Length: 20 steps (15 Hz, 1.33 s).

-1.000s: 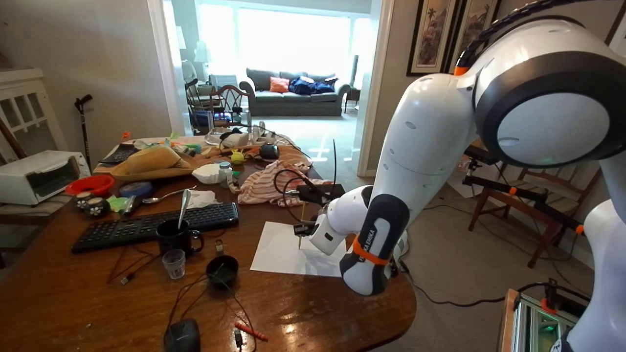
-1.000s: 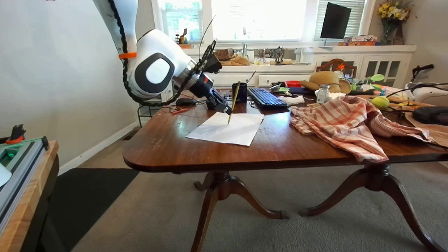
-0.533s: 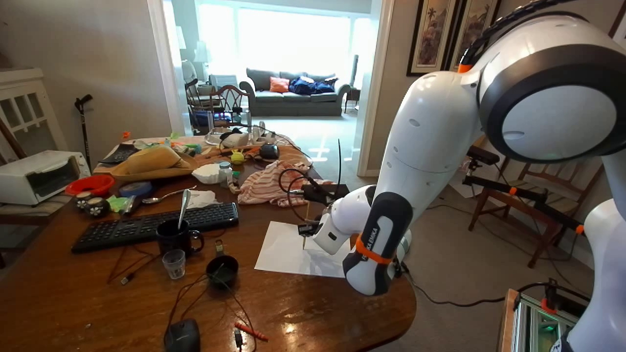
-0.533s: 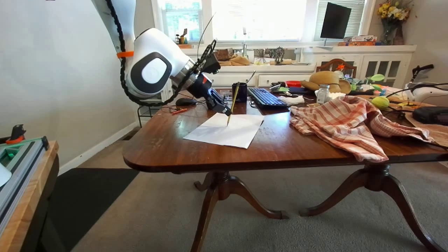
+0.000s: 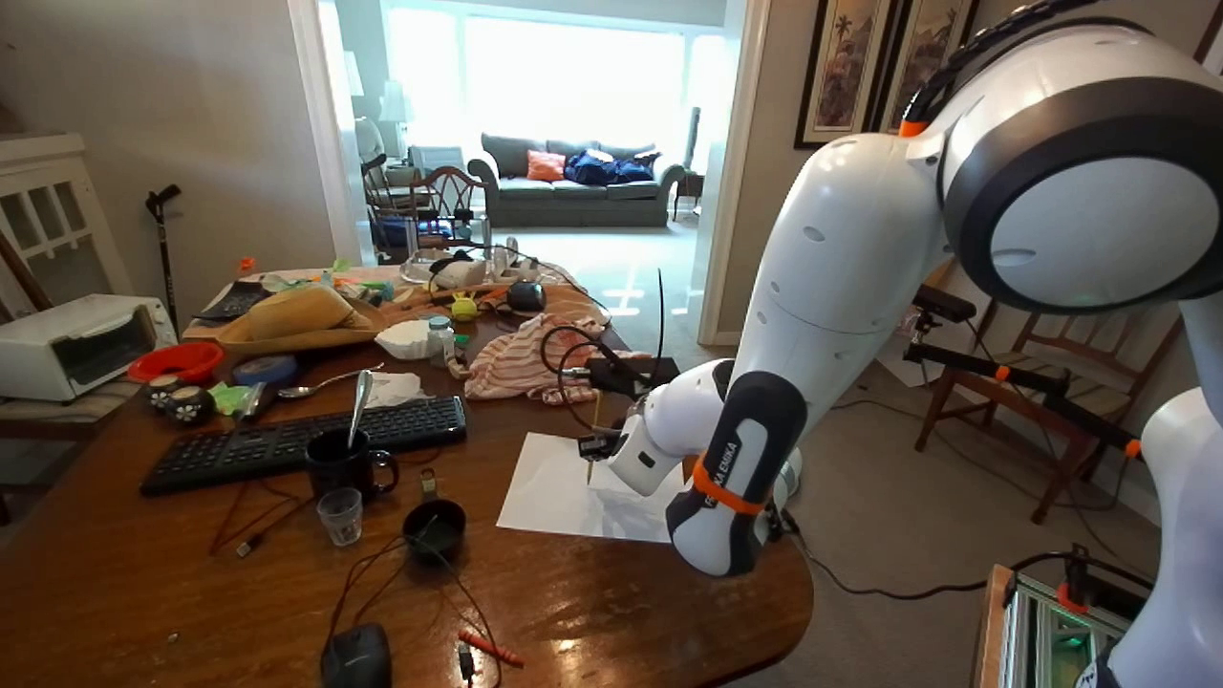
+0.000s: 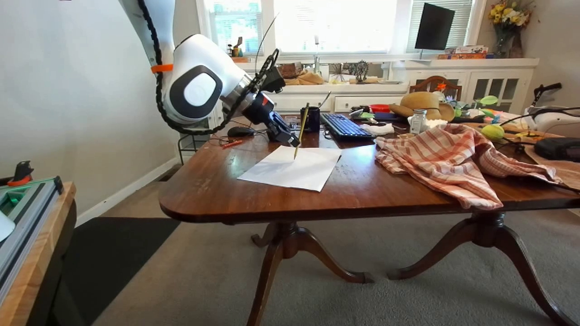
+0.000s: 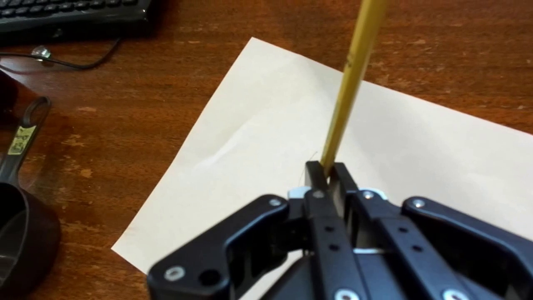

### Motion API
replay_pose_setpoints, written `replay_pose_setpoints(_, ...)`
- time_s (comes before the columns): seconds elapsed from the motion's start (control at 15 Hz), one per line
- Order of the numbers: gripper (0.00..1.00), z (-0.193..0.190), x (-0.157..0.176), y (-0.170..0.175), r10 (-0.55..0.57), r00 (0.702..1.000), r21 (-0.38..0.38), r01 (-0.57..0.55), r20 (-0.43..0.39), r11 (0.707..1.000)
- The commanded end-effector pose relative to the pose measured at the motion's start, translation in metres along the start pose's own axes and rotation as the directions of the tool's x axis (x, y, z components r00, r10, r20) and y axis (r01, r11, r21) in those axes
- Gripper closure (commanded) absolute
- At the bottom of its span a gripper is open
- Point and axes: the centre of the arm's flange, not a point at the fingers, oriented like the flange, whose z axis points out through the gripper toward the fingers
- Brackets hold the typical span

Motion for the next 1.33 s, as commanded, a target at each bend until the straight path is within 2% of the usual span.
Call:
replay_pose_setpoints(0.0, 0.98, -0.017, -0.005, 0.002, -0.007, 1.0, 0.002, 0.007, 0.011, 1.0)
replay_pose_setpoints(0.53, 0.98, -0.021, 0.003, -0.009, 0.005, 1.0, 0.035, -0.004, -0.013, 0.999)
replay_pose_setpoints(1.27, 0.98, -0.007, 0.006, -0.008, 0.009, 1.0, 0.035, -0.008, -0.016, 0.999)
